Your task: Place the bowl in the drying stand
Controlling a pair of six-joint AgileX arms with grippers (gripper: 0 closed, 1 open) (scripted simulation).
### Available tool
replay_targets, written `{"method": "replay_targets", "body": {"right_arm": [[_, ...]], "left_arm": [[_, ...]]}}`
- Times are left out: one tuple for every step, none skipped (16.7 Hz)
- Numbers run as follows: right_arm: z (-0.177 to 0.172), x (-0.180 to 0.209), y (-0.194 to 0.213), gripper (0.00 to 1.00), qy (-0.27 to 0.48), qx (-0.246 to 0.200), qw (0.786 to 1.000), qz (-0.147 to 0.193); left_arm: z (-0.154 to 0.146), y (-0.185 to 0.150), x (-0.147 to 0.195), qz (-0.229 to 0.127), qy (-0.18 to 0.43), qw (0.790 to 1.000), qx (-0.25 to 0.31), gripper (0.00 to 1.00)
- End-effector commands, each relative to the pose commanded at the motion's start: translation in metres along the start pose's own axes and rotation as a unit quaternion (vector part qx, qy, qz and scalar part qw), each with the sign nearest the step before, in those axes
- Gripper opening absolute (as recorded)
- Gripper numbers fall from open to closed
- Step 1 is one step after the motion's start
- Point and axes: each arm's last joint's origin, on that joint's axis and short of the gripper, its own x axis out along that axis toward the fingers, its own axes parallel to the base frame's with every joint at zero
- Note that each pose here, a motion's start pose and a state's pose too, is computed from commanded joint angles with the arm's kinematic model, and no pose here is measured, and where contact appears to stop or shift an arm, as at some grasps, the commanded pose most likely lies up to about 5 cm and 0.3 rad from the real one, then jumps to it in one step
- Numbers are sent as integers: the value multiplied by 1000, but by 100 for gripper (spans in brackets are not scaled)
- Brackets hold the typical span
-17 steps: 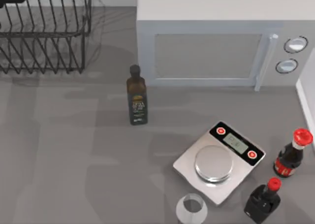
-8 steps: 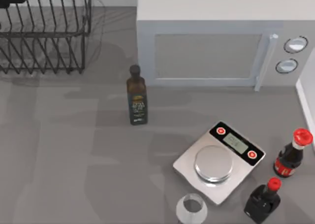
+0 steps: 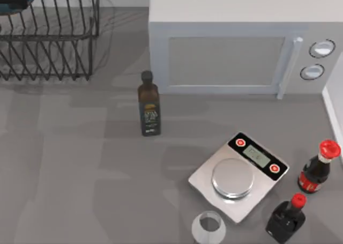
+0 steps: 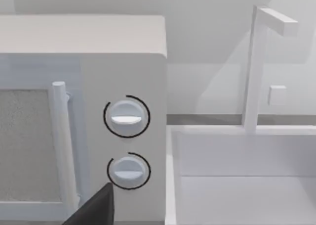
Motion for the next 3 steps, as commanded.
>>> {"method": "replay_targets", "body": {"right_arm": [[0, 0, 0, 100, 0, 0, 1000, 0], [0, 0, 0, 100, 0, 0, 1000, 0], [0, 0, 0, 100, 0, 0, 1000, 0]], "left_arm": [[0, 0, 0, 0, 0, 1000, 0, 100], [0, 0, 0, 0, 0, 1000, 0, 100], [0, 0, 0, 0, 0, 1000, 0, 100]]}}
